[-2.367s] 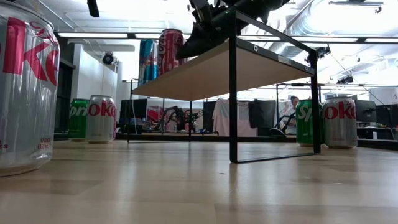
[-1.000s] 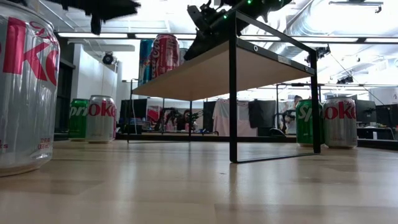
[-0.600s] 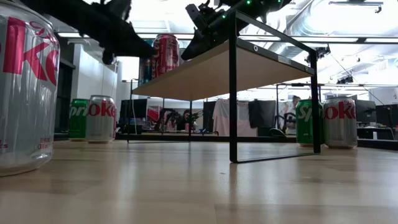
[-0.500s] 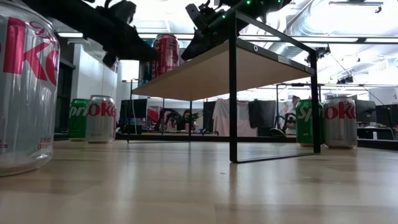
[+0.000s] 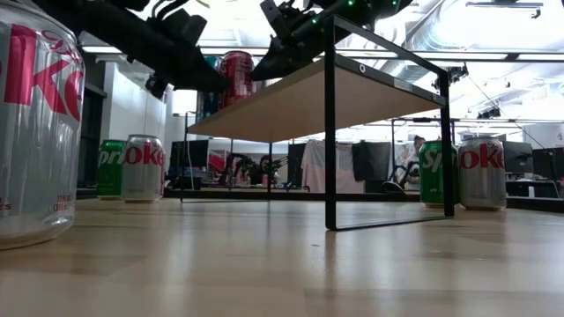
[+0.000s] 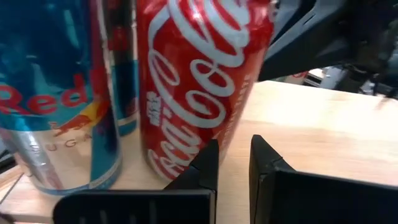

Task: Place canned beverage on shelf
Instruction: Put the middle right red soda can on the shelf

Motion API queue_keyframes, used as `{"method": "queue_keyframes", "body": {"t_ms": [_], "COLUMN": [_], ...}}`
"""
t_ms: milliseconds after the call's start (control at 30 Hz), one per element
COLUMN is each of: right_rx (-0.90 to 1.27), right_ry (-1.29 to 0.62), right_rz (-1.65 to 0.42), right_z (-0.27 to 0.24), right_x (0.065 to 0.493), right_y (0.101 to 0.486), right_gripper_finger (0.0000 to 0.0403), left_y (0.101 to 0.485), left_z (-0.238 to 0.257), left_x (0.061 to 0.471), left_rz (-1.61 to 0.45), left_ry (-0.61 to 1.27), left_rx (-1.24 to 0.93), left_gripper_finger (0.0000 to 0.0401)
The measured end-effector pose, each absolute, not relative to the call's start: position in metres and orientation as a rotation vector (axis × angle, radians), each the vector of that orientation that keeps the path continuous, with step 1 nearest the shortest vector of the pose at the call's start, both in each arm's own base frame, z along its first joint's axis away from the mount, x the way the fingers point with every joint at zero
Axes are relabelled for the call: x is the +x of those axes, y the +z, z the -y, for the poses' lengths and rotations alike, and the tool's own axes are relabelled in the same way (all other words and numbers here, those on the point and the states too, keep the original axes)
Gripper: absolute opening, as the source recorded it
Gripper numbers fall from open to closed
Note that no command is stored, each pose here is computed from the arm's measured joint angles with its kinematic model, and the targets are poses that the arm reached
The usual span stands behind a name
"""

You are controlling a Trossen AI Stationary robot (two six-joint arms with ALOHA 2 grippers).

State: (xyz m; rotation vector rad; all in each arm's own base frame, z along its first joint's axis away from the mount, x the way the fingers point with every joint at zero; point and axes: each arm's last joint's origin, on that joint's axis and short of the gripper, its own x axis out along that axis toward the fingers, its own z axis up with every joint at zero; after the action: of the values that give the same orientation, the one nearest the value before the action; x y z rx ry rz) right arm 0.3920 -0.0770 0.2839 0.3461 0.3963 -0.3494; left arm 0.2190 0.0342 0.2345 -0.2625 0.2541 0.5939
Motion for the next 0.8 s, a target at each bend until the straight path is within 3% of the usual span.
{"method": "queue_keyframes", "body": {"t_ms": [233, 800], "right_rx": [0.309, 0.421], "right_ry": [-0.360, -0.395], "right_rz": [-0.498, -0.391], "right_z": [0.080, 0.097], "right_x": [0.386, 0.395], "right_y": [0.277, 0.272], "right_gripper_finger": [0.0000, 0.0000], "left_y": [0.251, 0.283], "left_z": [-0.023, -0.021], "left_x": [0.205, 0.161], "left_rz": [-0.209, -0.071], "left_ry": [0.476, 0.546], "left_rx": [-0.269, -0.195], "left_gripper_finger": [0.0000, 0.0000]}}
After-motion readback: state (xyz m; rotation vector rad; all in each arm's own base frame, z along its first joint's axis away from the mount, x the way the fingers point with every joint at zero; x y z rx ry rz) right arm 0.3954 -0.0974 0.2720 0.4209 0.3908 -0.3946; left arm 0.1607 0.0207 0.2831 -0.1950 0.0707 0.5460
